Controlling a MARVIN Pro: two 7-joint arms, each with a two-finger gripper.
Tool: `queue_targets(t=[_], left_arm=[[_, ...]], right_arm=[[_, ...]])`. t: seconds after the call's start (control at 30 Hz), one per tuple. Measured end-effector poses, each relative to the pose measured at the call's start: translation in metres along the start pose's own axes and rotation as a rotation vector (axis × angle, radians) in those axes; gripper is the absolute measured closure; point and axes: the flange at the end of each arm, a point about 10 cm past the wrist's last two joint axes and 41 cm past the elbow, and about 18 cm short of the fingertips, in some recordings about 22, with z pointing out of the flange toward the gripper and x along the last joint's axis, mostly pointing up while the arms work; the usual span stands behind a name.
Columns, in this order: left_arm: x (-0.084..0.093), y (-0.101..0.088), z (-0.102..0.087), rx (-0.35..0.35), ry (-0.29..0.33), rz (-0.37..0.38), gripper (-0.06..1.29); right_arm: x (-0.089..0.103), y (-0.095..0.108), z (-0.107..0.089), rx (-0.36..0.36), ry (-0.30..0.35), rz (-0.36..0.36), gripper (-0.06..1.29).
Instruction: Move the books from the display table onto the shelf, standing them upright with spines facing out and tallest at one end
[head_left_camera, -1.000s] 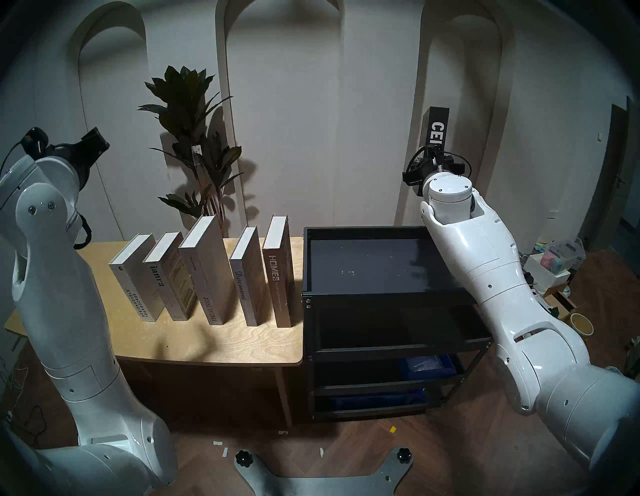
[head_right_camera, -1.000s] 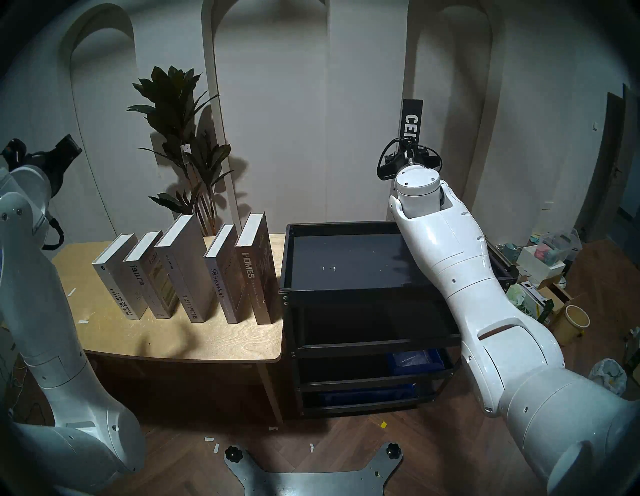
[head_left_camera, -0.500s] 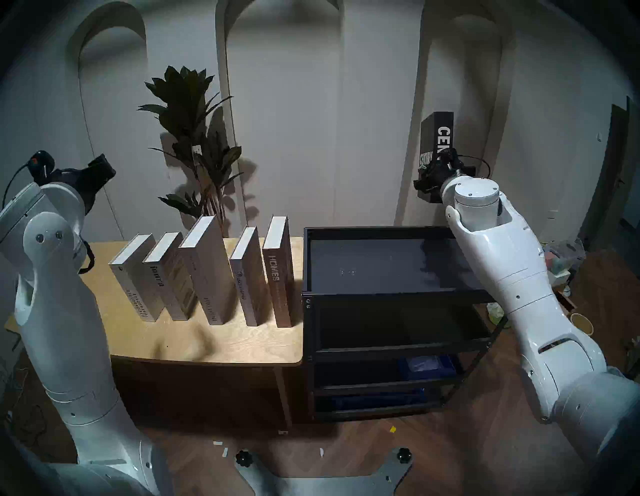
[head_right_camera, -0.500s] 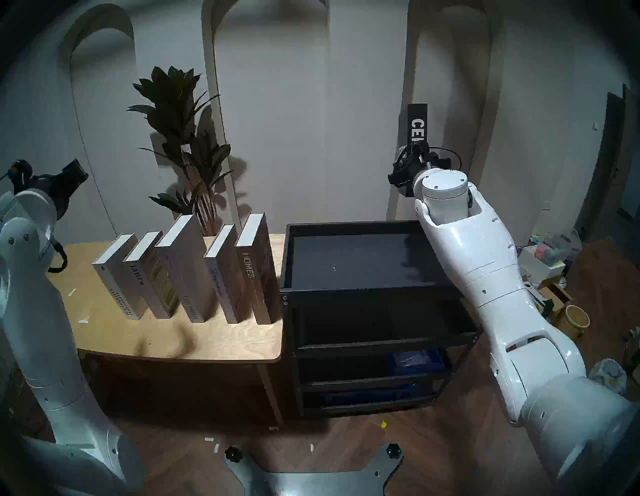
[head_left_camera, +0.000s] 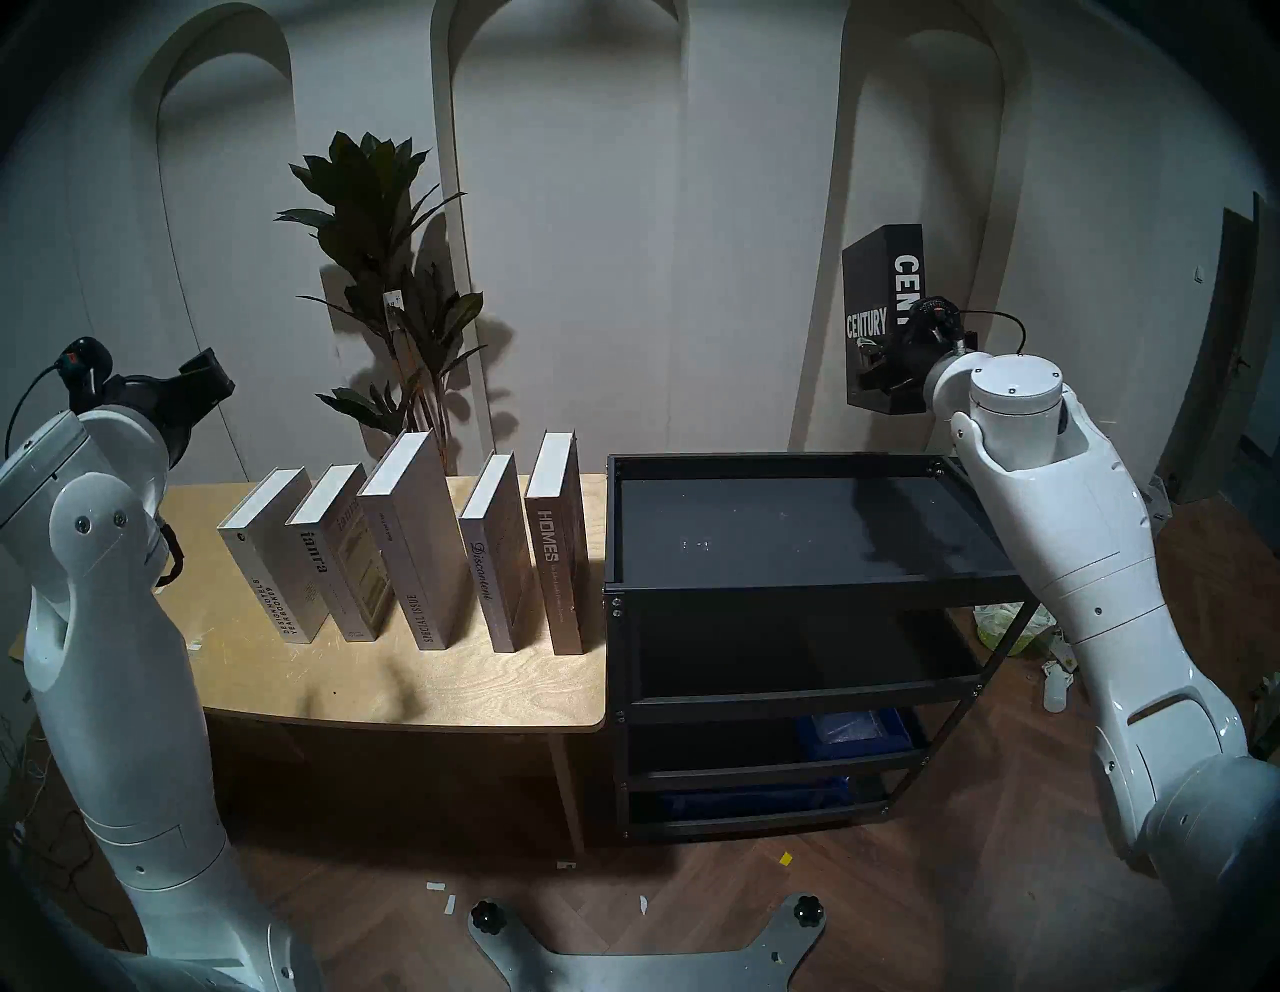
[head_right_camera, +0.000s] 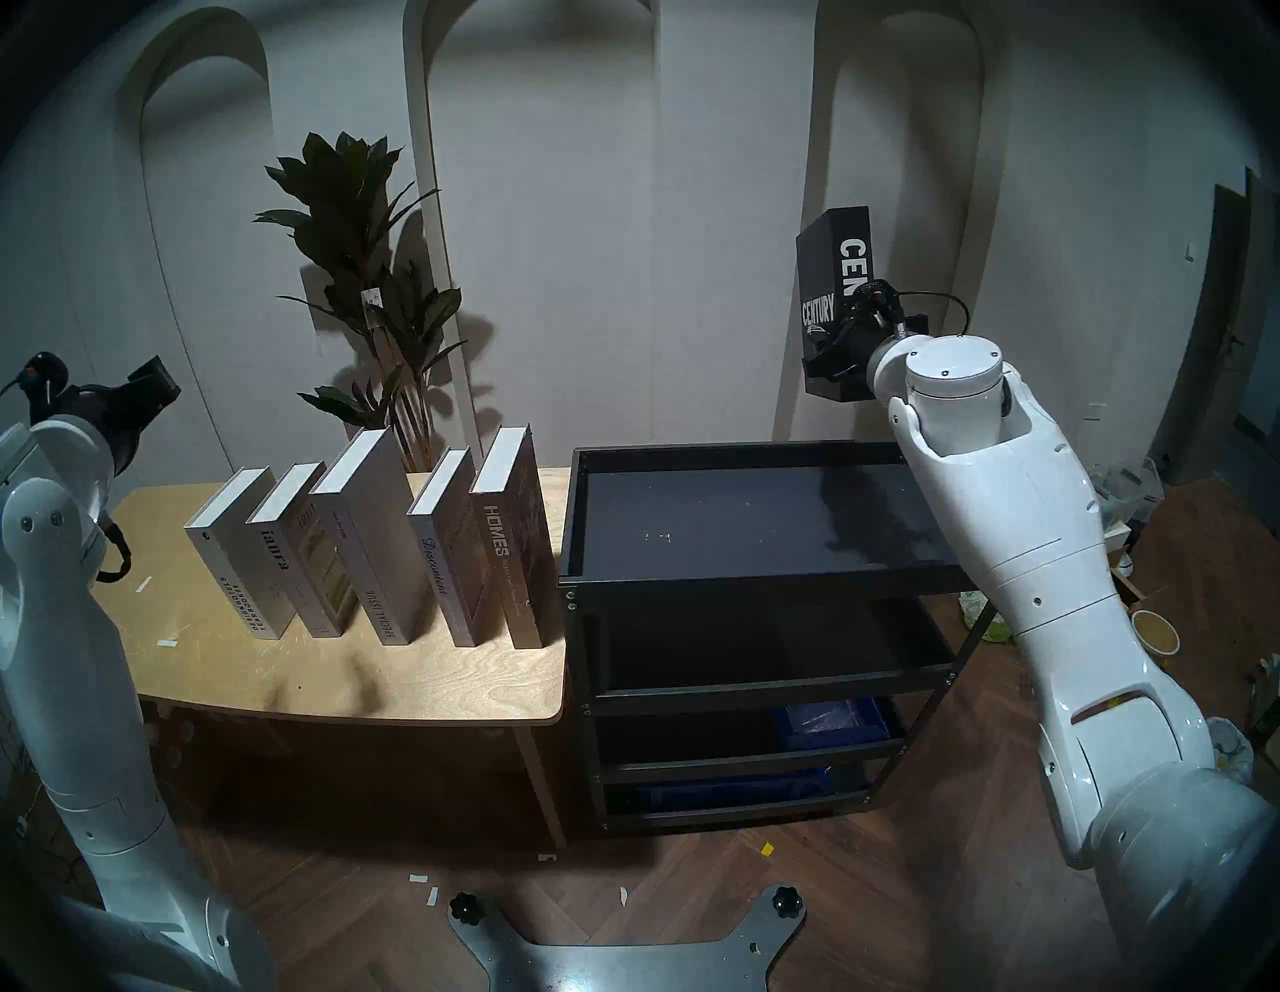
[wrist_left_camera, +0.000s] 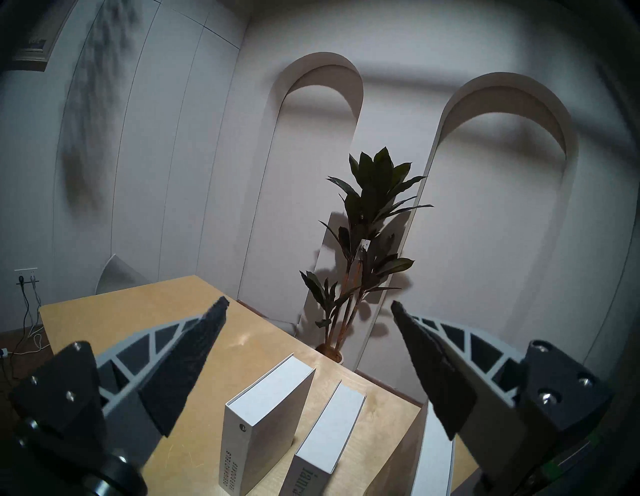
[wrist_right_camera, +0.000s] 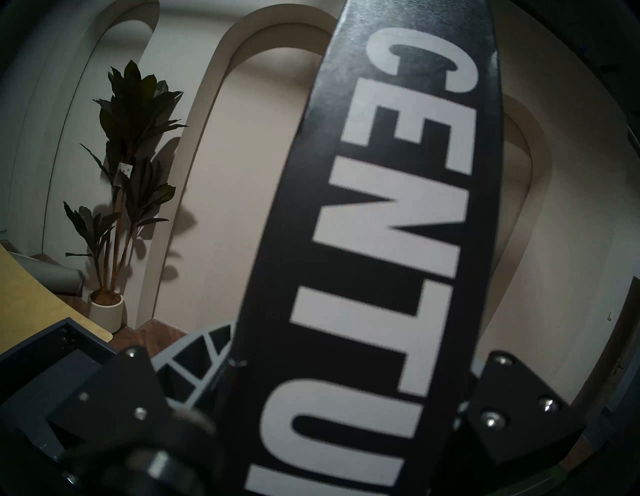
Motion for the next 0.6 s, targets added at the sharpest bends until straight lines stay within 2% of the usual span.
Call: queue_targets(t=[0.07, 0.33, 0.6], left_arm=[[-0.004, -0.004, -0.002, -0.001, -0.009, 0.015, -0.04], [-0.012, -0.015, -0.005, -0.003, -0.027, 0.053, -0.04], [-0.023, -0.026, -0.01, -0.027, -0.041, 0.096, -0.04]], right_arm=[[-0.003, 0.012, -0.008, 0.01, -0.01, 0.01, 0.47], [-0.019, 0.036, -0.026, 0.047, -0.052, 0.048, 0.47], [-0.043, 0.063, -0.045, 0.016, -0.071, 0.067, 0.47]])
